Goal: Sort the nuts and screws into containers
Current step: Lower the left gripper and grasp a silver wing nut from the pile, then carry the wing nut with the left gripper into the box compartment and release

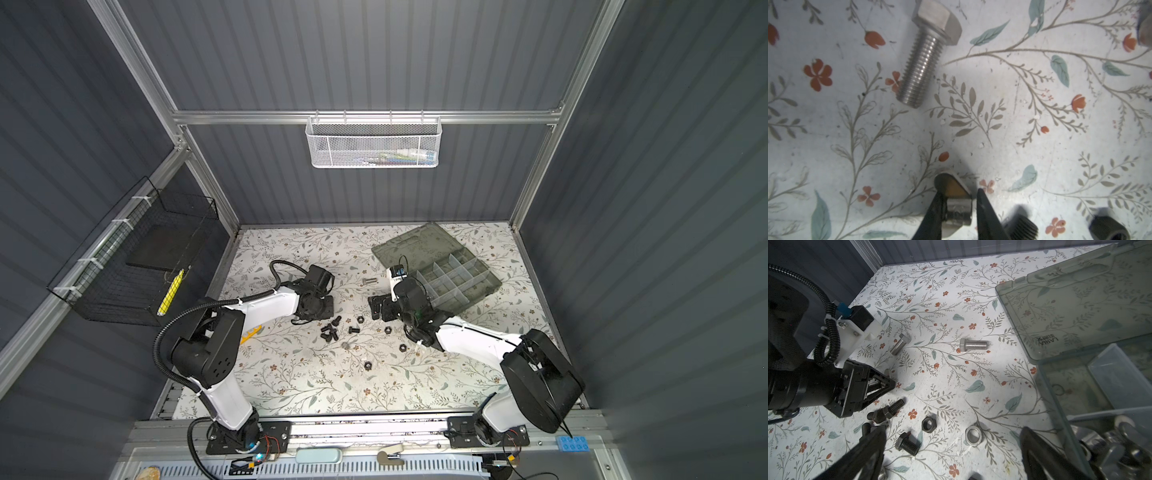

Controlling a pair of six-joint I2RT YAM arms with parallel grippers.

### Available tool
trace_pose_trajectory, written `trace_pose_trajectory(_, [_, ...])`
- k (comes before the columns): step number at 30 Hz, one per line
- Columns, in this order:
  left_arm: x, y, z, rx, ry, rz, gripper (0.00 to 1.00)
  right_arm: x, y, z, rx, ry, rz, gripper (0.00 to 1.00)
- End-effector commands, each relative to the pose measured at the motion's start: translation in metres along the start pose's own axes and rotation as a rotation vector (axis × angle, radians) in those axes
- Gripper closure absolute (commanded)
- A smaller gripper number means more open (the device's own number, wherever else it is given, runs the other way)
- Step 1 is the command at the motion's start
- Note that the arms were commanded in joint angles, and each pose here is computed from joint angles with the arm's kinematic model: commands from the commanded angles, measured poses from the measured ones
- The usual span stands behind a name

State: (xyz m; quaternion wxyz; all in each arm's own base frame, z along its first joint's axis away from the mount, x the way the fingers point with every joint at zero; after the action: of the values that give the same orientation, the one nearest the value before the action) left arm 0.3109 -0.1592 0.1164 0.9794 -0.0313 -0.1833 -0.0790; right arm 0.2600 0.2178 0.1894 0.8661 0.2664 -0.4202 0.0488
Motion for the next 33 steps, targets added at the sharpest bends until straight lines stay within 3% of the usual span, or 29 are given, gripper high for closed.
trace_pose_trajectory(1, [-0.009, 0.001, -0.010, 0.011, 0.073, -0.015, 0.78, 0.001, 0.000, 0.005, -0.010, -0.014, -0.003, 0.01])
trace_pose_trajectory(4, [-0.007, 0.000, -0.010, 0.004, 0.068, -0.016, 0.83, 0.001, -0.001, 0.005, -0.018, -0.017, -0.003, 0.01])
trace_pose_trajectory(17, [0.011, -0.012, 0.010, -0.121, -0.016, 0.004, 0.86, 0.004, -0.007, 0.015, -0.060, -0.084, -0.019, 0.01])
trace_pose_trajectory(33, [0.044, -0.046, 0.037, -0.311, -0.132, 0.025, 0.89, 0.019, -0.036, 0.065, -0.168, -0.332, -0.085, 0.01])
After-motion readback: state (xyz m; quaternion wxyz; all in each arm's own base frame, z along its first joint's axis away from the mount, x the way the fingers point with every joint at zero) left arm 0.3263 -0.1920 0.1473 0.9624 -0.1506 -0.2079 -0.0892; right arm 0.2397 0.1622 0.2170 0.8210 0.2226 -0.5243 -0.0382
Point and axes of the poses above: each gripper's point midway between its finger pads, its own z axis back along the fingers, its own y axis along the line the jaws close on, x = y × z, the point moved 10 cm from there along z, back along the fingers, and after that the axes turned 10 degrees about -z, right-handed, at the moved point
